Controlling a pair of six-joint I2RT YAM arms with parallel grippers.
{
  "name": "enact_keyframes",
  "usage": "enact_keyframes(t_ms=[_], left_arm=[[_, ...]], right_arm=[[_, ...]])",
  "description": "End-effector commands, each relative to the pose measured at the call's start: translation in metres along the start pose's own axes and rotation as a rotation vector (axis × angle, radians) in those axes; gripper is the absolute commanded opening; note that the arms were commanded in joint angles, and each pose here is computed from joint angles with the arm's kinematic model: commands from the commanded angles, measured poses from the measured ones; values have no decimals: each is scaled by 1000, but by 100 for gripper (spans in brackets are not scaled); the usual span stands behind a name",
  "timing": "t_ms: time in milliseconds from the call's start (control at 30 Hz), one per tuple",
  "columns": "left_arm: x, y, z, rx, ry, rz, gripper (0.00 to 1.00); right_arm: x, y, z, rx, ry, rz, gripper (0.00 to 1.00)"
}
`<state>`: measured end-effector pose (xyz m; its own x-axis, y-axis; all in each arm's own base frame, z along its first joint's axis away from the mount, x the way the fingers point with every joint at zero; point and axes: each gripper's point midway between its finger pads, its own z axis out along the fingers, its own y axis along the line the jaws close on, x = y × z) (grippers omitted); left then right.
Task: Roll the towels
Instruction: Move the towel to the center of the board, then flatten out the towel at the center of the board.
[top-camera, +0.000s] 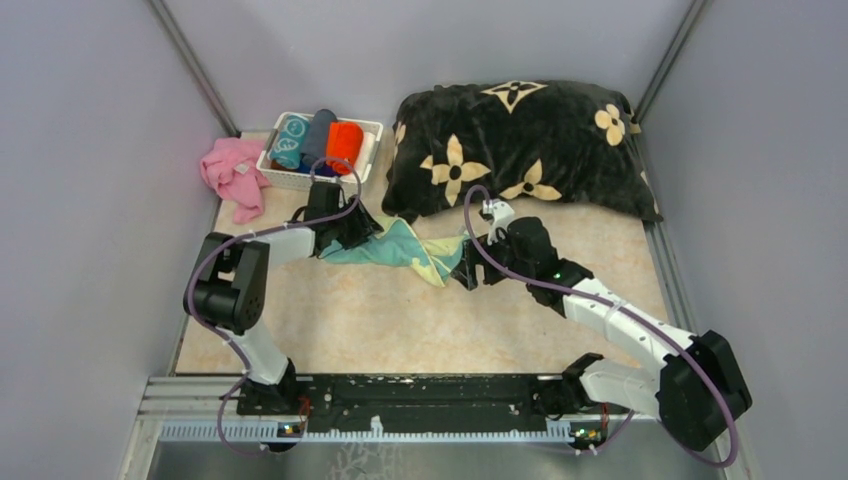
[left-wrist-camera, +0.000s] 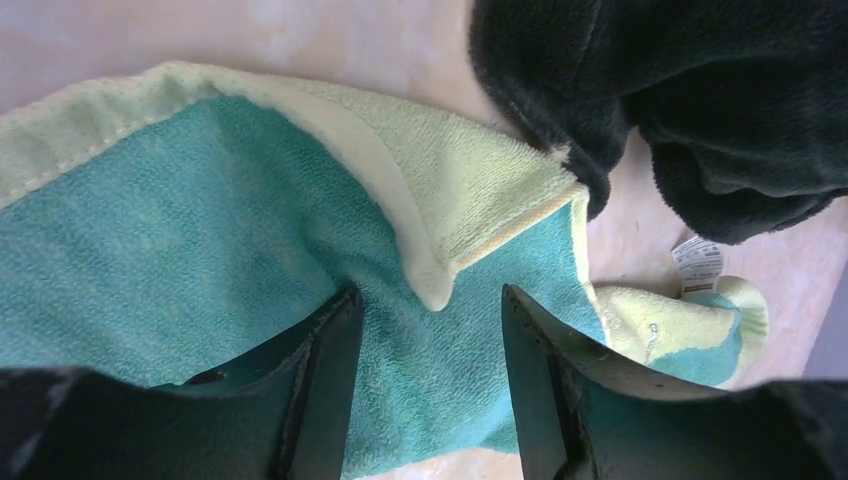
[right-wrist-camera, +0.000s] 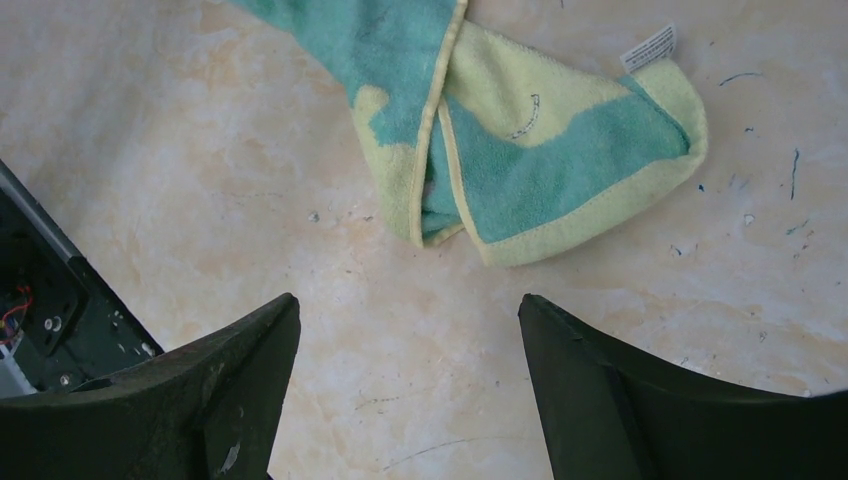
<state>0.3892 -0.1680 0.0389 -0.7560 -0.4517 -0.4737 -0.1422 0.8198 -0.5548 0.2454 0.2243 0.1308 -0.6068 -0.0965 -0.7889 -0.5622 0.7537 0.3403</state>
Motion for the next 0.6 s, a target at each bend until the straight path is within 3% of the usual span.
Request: enact_keyframes(t_ms=[0, 233, 567], left_arm=[[-8, -22, 9, 110, 8, 27, 58], [-13, -47, 2, 226, 8, 39, 54], [-23, -53, 12, 226, 14, 73, 52]], right_arm=[[-10, 3, 4, -29, -41, -8, 80], [-8, 4, 8, -40, -33, -9, 80], [-5, 3, 11, -42, -17, -18, 80]])
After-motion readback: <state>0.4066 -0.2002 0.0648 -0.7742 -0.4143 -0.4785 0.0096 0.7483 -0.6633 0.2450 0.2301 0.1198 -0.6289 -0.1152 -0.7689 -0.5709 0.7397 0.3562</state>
